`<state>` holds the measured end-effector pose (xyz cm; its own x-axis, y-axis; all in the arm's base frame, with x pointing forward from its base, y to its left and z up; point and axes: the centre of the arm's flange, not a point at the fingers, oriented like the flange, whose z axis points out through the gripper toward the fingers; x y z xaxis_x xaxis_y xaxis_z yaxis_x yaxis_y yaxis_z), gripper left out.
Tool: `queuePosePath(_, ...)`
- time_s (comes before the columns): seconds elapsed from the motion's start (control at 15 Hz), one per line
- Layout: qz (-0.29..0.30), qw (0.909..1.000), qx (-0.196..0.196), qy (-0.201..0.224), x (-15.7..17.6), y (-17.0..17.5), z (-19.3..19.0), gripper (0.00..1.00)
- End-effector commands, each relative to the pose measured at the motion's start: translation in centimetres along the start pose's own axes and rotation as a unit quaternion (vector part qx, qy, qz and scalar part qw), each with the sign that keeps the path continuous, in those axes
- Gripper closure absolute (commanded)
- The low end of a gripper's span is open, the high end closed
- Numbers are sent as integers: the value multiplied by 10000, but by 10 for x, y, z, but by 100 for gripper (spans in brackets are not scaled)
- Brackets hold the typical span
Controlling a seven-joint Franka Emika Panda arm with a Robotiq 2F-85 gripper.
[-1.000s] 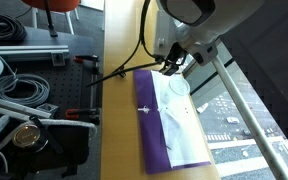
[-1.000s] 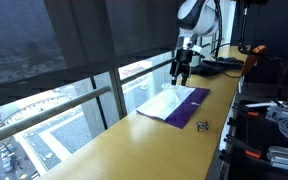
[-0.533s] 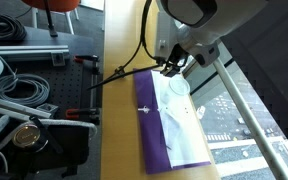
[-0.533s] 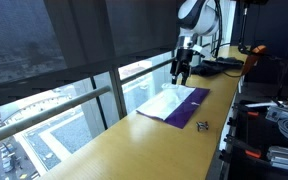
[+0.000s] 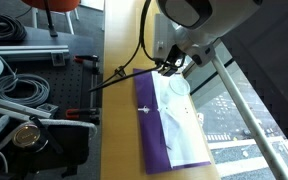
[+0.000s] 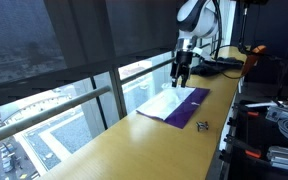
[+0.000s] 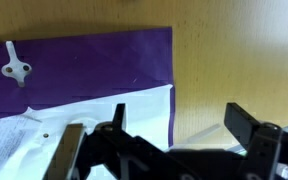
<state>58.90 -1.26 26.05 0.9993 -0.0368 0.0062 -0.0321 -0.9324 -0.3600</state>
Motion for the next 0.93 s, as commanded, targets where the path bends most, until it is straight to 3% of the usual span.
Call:
queuePosePath(0.0, -192, 9998, -15, -11, -1, -6, 4, 0)
queuePosePath(0.87, -207, 9996, -165, 16, 7, 9, -7, 0)
